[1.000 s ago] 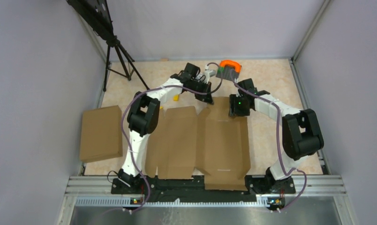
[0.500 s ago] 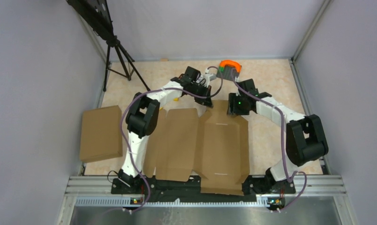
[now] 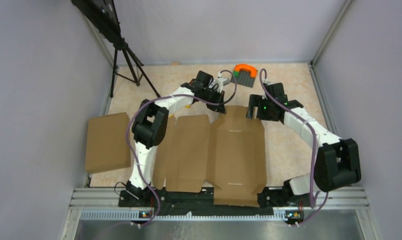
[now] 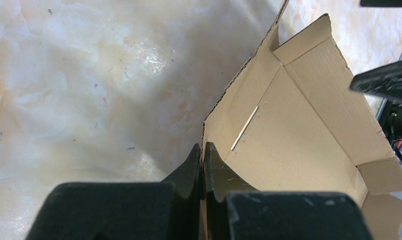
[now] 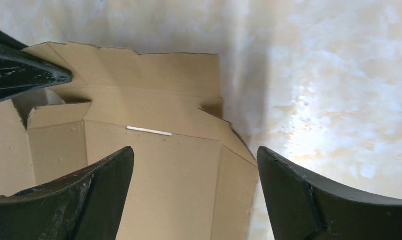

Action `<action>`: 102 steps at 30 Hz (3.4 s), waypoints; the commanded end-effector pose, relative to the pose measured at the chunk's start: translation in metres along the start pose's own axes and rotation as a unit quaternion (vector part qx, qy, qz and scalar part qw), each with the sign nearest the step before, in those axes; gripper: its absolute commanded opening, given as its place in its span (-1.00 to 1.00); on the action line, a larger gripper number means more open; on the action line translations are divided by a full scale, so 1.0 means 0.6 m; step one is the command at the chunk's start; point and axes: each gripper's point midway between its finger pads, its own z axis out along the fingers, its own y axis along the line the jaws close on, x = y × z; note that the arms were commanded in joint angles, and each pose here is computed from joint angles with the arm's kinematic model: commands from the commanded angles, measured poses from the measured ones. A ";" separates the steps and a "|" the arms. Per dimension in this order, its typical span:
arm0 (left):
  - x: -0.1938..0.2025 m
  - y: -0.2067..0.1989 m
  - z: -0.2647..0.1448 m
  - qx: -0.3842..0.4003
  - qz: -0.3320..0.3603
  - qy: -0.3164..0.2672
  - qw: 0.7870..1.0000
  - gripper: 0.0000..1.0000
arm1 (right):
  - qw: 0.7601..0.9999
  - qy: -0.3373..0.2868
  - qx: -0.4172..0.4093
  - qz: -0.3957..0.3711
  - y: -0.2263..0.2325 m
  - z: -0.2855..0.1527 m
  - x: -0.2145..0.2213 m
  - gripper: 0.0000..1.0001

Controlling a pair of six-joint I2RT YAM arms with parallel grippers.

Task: Fold the paper box

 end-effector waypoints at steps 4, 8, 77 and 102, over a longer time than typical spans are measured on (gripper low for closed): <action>-0.024 -0.010 -0.023 -0.021 0.021 -0.024 0.999 -1.00 | 0.998 -0.018 0.045 0.046 -0.053 -0.043 0.015 0.86; -0.026 0.004 -0.024 -0.040 0.020 -0.031 0.998 -1.00 | 0.997 0.028 0.027 0.061 -0.049 -0.037 0.074 0.66; 0.022 -0.111 -0.081 0.075 0.056 -0.016 0.995 0.19 | 0.999 0.022 0.032 0.001 -0.001 -0.003 0.103 -0.96; 0.026 -0.140 -0.079 0.125 0.053 -0.012 0.991 0.73 | 1.000 0.014 0.018 0.008 0.002 -0.001 0.112 -0.85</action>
